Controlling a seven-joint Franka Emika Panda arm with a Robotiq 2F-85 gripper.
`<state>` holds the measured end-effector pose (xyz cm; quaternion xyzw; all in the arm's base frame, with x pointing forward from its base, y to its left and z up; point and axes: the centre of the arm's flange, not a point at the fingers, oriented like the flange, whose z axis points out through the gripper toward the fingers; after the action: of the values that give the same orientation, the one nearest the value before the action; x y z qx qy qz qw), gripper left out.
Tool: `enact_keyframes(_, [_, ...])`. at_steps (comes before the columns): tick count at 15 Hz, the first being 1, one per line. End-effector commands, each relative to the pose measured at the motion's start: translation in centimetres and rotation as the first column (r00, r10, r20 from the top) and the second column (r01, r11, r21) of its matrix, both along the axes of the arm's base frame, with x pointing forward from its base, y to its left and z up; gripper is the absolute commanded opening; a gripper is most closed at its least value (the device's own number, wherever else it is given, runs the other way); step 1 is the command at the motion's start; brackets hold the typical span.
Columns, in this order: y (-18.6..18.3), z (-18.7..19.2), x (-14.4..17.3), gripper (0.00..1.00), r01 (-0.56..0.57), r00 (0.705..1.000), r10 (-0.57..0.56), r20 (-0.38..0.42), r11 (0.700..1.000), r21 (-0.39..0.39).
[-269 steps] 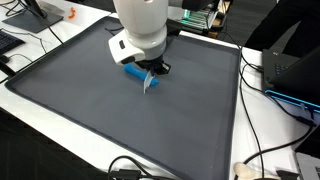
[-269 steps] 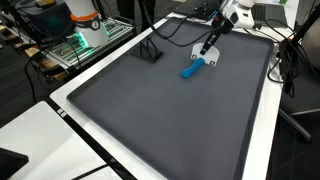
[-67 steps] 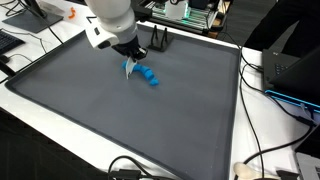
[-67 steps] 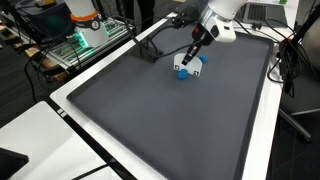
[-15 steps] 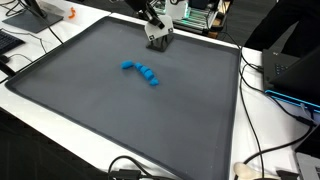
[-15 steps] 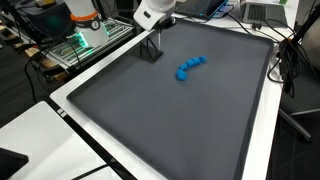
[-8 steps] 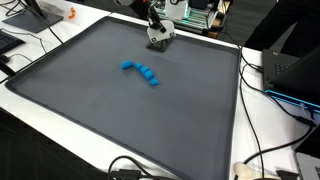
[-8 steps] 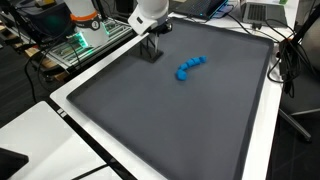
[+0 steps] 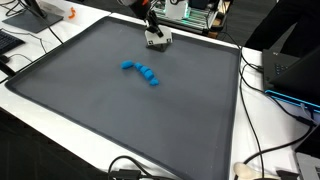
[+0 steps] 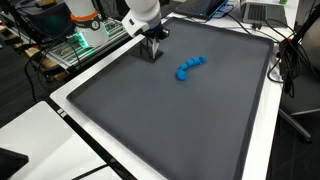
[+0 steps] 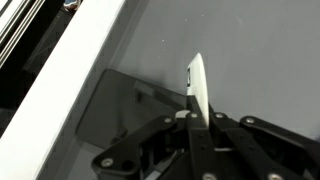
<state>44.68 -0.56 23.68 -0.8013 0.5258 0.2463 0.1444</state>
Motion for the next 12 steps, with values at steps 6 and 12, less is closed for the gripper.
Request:
enact_keyframes(6, [-0.35,-0.07,-2.43,0.01,0.157,0.986,-0.155,0.063,0.987,-0.026])
enact_keyframes(12, [-0.7,-0.32,-2.67,0.01,0.224,0.972,-0.217,0.09,0.972,-0.076])
